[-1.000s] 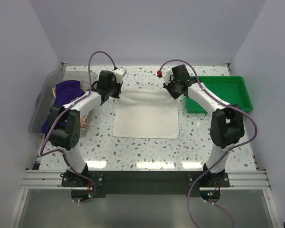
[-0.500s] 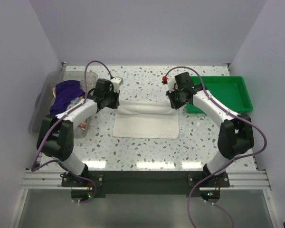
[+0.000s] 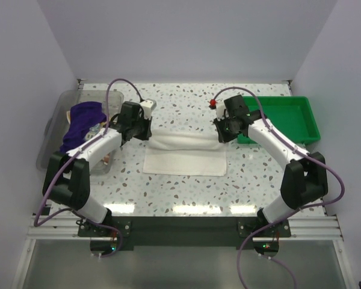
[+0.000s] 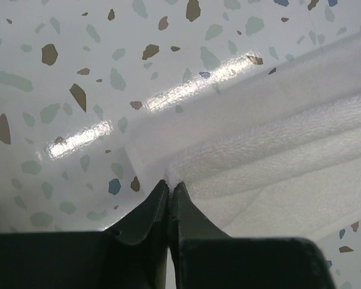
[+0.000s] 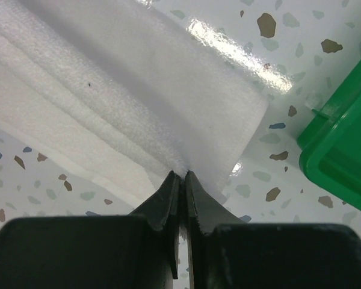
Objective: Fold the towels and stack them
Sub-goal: Fold the towel
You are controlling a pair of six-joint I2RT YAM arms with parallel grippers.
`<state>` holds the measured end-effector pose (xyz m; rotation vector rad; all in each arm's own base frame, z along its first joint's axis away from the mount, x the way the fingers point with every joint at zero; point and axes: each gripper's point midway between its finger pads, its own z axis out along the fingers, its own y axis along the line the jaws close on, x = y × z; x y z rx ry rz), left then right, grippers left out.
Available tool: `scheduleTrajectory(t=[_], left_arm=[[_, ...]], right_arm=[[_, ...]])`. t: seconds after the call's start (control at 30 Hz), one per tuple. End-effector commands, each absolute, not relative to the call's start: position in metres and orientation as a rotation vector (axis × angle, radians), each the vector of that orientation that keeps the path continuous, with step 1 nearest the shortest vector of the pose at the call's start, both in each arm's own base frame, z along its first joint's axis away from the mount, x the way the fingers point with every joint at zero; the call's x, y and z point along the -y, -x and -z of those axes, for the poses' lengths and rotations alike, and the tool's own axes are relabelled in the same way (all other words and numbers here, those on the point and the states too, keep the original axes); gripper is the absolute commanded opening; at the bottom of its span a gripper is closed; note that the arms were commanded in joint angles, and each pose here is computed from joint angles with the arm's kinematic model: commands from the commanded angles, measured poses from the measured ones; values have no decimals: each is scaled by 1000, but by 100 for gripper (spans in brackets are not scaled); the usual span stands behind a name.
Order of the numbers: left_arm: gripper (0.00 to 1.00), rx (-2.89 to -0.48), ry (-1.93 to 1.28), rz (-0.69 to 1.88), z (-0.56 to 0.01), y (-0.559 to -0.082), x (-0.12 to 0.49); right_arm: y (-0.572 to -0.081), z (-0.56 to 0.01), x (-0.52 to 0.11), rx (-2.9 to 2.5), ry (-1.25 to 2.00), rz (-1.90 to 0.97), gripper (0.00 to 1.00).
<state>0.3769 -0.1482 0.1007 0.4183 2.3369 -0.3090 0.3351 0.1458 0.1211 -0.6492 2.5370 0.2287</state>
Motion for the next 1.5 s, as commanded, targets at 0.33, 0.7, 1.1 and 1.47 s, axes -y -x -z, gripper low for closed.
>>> scheduleTrajectory(t=[0.33,0.7,1.1,1.47], left_arm=[[2,-2414,-313,74,-102,-368,103],[3,-2534,-291,127,-72,-353,108],[5,-2627,-247,161,-43,-340,112],[10,-2655,-220,163,-34,-335,111]], right_arm=[[-297,-116,-117,-2679,526,-165,0],[-274,-75,-104,-2841,470,-98,0],[-272,-47,-114,-2893,459,-162,0],[-263,-31,-116,-2950,448,-171,3]])
